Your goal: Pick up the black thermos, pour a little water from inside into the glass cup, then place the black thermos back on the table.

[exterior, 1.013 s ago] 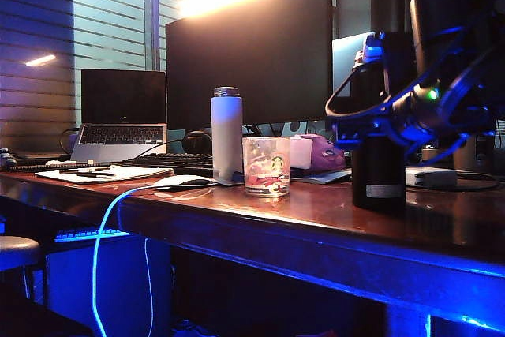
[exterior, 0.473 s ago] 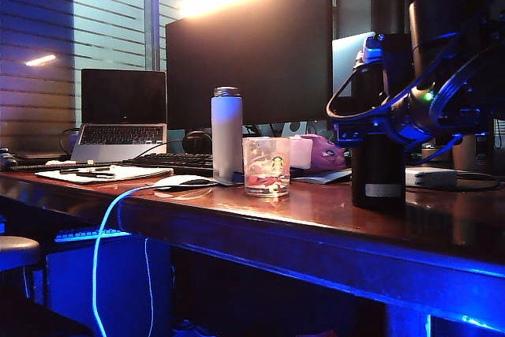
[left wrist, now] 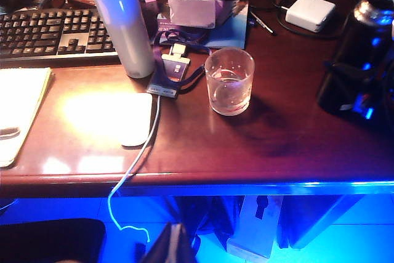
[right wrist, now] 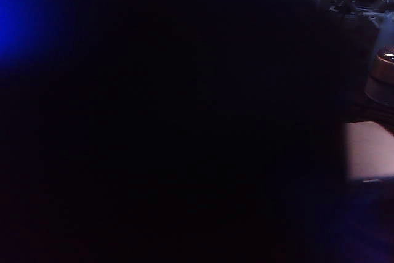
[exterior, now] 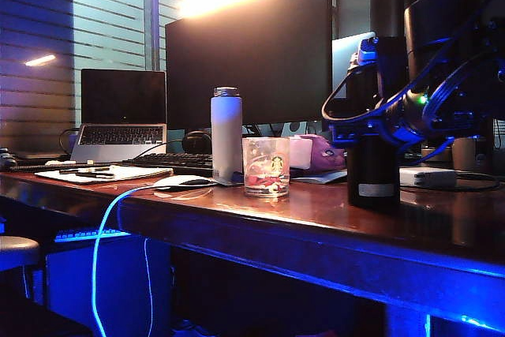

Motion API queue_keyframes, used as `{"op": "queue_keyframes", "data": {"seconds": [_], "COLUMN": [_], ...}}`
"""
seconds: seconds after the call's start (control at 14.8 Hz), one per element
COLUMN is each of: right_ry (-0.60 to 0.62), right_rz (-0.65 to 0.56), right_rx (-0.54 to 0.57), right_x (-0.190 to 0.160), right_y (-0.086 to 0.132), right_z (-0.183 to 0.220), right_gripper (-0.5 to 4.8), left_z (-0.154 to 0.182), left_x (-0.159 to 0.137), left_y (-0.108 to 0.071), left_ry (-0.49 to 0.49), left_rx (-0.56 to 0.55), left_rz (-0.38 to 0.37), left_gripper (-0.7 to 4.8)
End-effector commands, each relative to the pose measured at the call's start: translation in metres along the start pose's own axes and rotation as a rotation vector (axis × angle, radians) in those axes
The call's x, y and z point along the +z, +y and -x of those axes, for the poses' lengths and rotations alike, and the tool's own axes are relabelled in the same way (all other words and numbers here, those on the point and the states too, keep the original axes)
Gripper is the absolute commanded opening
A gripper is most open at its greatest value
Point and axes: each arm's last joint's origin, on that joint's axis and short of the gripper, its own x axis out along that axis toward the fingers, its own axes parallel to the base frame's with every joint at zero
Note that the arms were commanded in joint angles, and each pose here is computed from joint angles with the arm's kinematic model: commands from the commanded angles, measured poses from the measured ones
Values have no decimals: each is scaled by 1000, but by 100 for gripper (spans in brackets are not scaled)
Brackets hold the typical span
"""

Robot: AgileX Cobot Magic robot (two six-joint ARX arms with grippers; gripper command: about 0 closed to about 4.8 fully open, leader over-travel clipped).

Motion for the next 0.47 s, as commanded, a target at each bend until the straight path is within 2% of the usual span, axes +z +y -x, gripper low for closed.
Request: {"op": "queue_keyframes", "data": {"seconds": [0.07, 0.47], "right_ry": [-9, -9], "right_rz": [0, 0], "right_rx": [-8, -15], "right_x": [2, 2], "right_y": [0, 0], "right_z": [0, 0], "right_gripper": [10, 10], "left_z": [2, 2], "left_x": [3, 3], "left_y": [0, 0], "left_ry": [-19, -19], "left_rx": [2, 2], "left_rz": [-7, -7], "left_gripper": [-5, -5]}}
